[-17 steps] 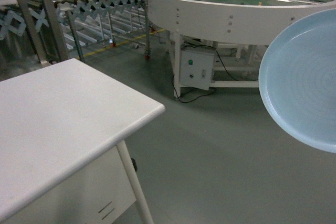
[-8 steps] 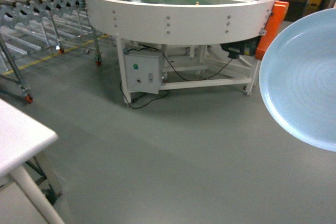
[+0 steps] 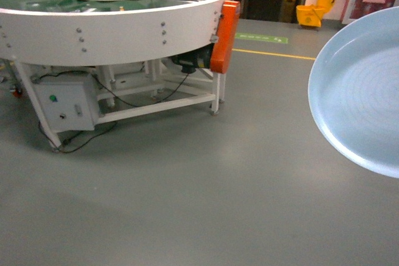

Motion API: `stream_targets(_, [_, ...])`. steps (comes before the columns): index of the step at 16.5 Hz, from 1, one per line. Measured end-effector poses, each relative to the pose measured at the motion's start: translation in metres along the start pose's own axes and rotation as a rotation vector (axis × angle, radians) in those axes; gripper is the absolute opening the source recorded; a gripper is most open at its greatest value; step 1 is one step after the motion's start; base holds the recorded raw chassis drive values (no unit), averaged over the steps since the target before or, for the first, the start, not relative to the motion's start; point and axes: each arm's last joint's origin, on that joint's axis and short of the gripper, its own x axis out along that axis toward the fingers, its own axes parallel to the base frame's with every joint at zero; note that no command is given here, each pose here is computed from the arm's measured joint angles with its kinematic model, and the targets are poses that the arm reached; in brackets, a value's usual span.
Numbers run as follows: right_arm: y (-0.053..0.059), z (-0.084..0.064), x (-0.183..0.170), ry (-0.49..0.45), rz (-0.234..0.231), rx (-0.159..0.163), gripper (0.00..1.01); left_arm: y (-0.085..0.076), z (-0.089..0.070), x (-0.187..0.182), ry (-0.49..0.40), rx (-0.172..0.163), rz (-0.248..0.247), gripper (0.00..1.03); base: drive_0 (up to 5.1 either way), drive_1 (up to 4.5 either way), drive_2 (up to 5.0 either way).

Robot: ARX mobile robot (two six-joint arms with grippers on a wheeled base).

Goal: Place blue tray on left shelf second layer neatly

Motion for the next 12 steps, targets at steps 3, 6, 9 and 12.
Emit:
stream_targets(3, [0.0000, -0.0004, 0.0001, 0.004, 0.000, 0.000, 0.02, 0.0000, -0.0001, 0.0000, 0.001, 0.000, 0.000, 0.98, 2.8, -1.28, -5.8])
stream_targets(6, [0.0000, -0.0003, 0.0001, 0.003, 0.000, 0.000, 0.02, 0.0000, -0.0002, 0.0000, 0.002, 0.000, 0.000, 0.98, 2.8, -1.28, -5.8])
stream_targets(9, [0.0000, -0.0001, 0.0000, 0.002, 0.000, 0.000, 0.02, 0.0000, -0.0001, 0.0000, 0.002, 0.000, 0.000, 0.98, 2.8, -1.28, -5.8])
stream_targets(12, [0.0001, -0.0006, 0.0001, 0.005, 0.000, 0.000, 0.02, 0.0000, -0.0003, 0.0000, 0.003, 0.000, 0.000, 0.98, 2.8, -1.28, -5.8])
